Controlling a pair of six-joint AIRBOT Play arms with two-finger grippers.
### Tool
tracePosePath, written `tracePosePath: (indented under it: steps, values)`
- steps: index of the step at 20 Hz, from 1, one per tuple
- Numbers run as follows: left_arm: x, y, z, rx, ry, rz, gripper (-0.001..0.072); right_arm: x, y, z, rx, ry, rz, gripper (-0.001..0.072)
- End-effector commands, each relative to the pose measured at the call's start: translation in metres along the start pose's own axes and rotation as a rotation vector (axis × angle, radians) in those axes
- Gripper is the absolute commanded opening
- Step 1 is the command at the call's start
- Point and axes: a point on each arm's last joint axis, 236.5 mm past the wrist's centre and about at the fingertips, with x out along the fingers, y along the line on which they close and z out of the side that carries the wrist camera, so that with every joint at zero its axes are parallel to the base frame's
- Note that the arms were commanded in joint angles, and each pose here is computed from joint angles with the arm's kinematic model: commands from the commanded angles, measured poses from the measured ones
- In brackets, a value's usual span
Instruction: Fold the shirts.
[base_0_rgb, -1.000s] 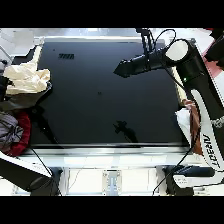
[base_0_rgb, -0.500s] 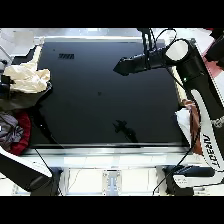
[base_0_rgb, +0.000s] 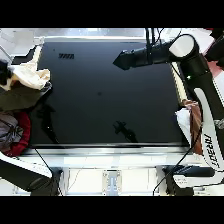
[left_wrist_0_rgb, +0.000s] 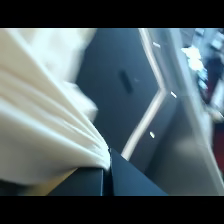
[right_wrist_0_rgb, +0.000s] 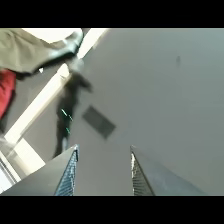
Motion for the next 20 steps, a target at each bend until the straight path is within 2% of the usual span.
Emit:
tracePosePath:
  steps: [1, 4, 11, 12, 13, 14, 16, 18, 20]
  values:
    - [-0.054, -0.151, -0.076, 0.273, 0.209, -0.378, 0.0008, -0.045, 0.036, 0.030, -0.105, -0.046, 0.027, 0.0368]
    - [-0.084, -0.224, -0.186, 0.415, 0.487, -0.538, 0.0008, -0.104, 0.059, 0.055, -0.181, -0.161, -0.015, 0.0369]
    - [-0.124, -0.340, -0.447, 0.585, 0.921, -0.813, 0.0024, -0.245, 0.072, 0.064, -0.339, -0.356, -0.326, 0.0369]
    - [-0.125, -0.348, -0.475, 0.588, 0.942, -0.829, 0.0182, -0.257, 0.074, 0.063, -0.349, -0.371, -0.352, 0.0369]
    - [-0.123, -0.355, -0.496, 0.583, 0.944, -0.835, 0.0561, -0.265, 0.072, 0.061, -0.355, -0.374, -0.378, 0.0369]
    - [-0.118, -0.361, -0.508, 0.575, 0.928, -0.835, 0.0719, -0.268, 0.068, 0.057, -0.354, -0.361, -0.402, 0.0369]
    - [-0.105, -0.365, -0.500, 0.557, 0.872, -0.821, 0.0720, -0.262, 0.041, 0.035, -0.334, -0.253, -0.483, 0.0369]
    - [-0.079, -0.348, -0.460, 0.556, 0.806, -0.759, 0.0720, -0.254, -0.005, -0.004, -0.282, -0.060, -0.611, 0.0369]
    - [-0.044, -0.301, -0.404, 0.534, 0.758, -0.584, 0.0720, -0.240, -0.047, -0.051, -0.196, 0.140, -0.684, 0.0368]
